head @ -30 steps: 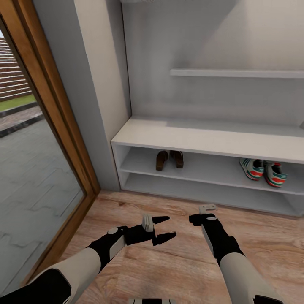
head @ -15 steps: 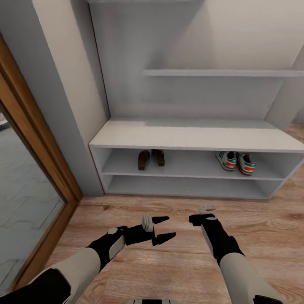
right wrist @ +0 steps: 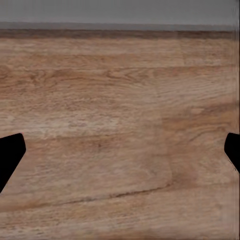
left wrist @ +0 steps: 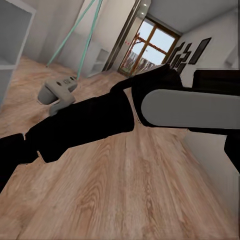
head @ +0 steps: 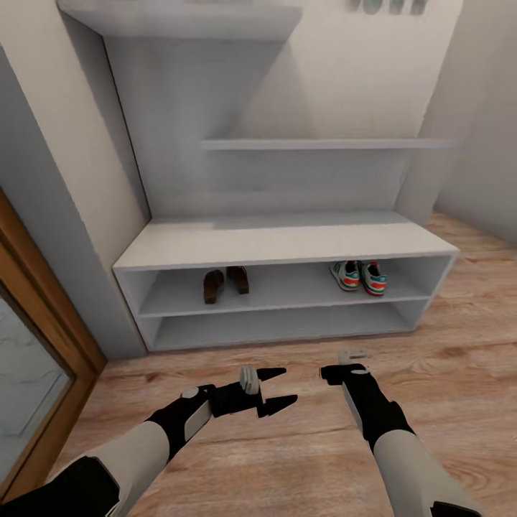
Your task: Pick up the two gym shoes and the two sandals from the corridor floor and place them onto the hallstand (shoe rack) in the corridor, making sure they are on the rack and not on the floor. Arrange them so the two gym shoes are next to each other and the two sandals are next to each other.
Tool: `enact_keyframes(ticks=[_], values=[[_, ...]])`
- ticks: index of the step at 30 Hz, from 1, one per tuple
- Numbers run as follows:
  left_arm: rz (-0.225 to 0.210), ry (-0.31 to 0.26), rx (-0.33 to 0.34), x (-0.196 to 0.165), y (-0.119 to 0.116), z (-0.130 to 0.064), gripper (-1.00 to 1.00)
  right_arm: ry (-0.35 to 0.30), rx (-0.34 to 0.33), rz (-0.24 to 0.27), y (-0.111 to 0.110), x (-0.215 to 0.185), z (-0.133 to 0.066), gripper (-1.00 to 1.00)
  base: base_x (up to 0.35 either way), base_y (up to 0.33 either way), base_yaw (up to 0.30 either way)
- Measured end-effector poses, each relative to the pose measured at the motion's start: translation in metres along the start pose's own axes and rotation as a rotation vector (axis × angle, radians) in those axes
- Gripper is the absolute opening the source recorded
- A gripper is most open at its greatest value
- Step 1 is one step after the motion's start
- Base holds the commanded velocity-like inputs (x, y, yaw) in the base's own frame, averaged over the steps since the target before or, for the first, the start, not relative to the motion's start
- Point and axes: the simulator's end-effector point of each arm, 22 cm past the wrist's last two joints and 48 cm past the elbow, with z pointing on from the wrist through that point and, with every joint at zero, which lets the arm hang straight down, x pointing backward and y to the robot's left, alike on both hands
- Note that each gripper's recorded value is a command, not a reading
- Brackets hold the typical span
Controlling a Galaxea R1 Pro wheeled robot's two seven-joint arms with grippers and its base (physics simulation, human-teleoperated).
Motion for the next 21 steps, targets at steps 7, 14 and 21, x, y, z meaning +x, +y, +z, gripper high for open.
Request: enact_keyframes(ticks=[7, 14, 21], values=[[0.038, 0.017, -0.043, -0.012, 0.011, -0.027, 1.0, 0.038, -0.07, -0.004, 0.019, 0.015, -0.005, 1.0, 0.0, 0.0, -0.3], [0.072, 0.023, -0.072, -0.026, 0.016, -0.046, 1.0, 0.051, -0.219, 0.038, 0.054, 0.019, -0.017, 1.0, 0.0, 0.0, -0.3], [0.098, 0.03, -0.1, -0.037, 0.022, -0.065, 1.0, 0.089, -0.354, 0.15, 0.088, 0.033, -0.028, 1.0, 0.0, 0.0, -0.195]])
